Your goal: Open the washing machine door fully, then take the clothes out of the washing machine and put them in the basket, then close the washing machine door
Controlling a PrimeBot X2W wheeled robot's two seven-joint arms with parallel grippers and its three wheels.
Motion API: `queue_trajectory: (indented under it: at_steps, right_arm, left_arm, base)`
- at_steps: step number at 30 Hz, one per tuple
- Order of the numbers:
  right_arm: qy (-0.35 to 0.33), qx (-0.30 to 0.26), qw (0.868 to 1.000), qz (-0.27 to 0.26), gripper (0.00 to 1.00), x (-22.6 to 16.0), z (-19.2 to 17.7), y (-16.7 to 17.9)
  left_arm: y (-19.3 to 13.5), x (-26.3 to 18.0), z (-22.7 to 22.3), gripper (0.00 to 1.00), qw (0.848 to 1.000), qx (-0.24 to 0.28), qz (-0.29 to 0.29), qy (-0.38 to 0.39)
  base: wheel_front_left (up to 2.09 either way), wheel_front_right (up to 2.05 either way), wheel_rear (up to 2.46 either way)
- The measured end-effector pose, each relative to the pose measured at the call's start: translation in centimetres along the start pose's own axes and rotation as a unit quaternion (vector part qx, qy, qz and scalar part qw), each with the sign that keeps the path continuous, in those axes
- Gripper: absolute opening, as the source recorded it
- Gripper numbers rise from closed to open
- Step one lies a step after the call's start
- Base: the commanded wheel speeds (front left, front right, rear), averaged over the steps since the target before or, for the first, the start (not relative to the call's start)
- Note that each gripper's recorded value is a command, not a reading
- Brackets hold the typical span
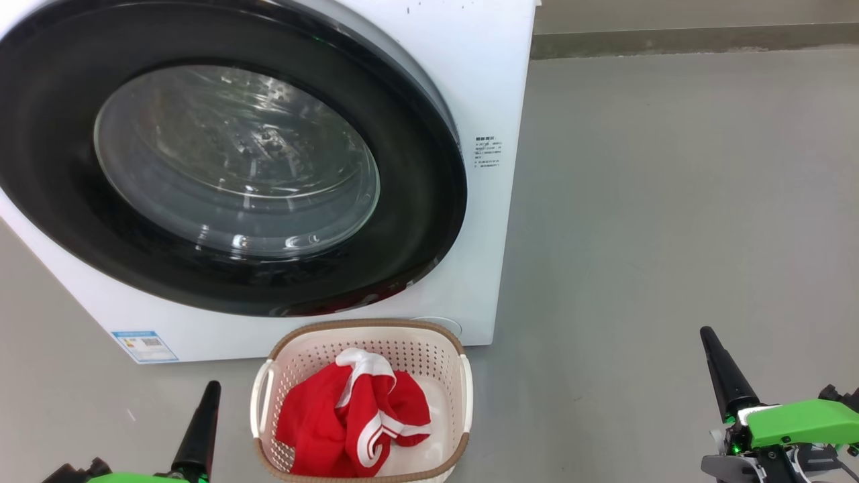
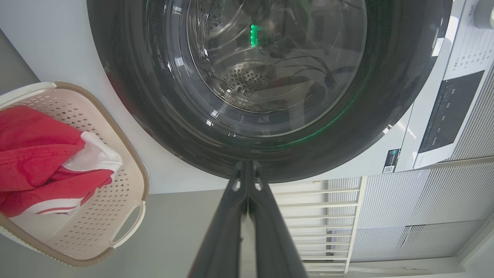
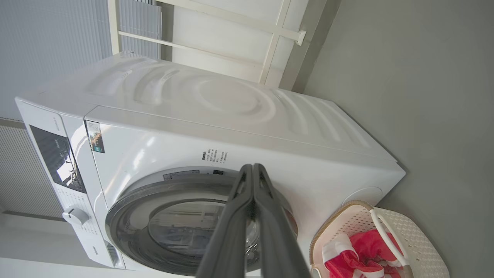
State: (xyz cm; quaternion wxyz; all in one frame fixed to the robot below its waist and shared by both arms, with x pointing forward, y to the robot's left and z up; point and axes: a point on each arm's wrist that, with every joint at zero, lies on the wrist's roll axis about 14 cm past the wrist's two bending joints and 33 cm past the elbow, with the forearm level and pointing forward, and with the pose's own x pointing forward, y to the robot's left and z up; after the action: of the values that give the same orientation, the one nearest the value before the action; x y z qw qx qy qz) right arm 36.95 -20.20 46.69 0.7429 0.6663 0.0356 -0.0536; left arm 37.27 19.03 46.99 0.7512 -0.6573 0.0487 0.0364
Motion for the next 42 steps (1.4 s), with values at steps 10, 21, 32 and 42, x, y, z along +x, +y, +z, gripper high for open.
queue_trajectory:
  at_steps: [10, 21, 32, 42]
  right_arm:
    - [0.003, 0.048, 0.999, 0.016, 0.00, 0.3, 0.2, 1.0]
    - [0.003, 0.061, 0.998, 0.025, 0.00, 0.5, 0.3, 1.5]
    - [0.003, 0.061, 0.998, 0.025, 0.00, 0.4, 0.3, 1.5]
    - [0.002, 0.061, 0.998, 0.025, 0.00, 0.4, 0.4, 1.5]
  left_arm:
    - [-1.1, 0.3, -0.1, 0.00, 0.998, -0.055, -0.018, 0.007]
    - [-1.2, 0.4, -0.2, 0.00, 0.997, -0.067, -0.021, 0.009]
    - [-1.2, 0.4, -0.2, 0.00, 0.997, -0.068, -0.021, 0.009]
    - [-1.2, 0.4, -0.2, 0.00, 0.997, -0.068, -0.021, 0.009]
  base:
    - [0.00, 0.00, 0.00]
    - [0.00, 0.00, 0.00]
    - [0.00, 0.00, 0.00]
    - [0.00, 0.00, 0.00]
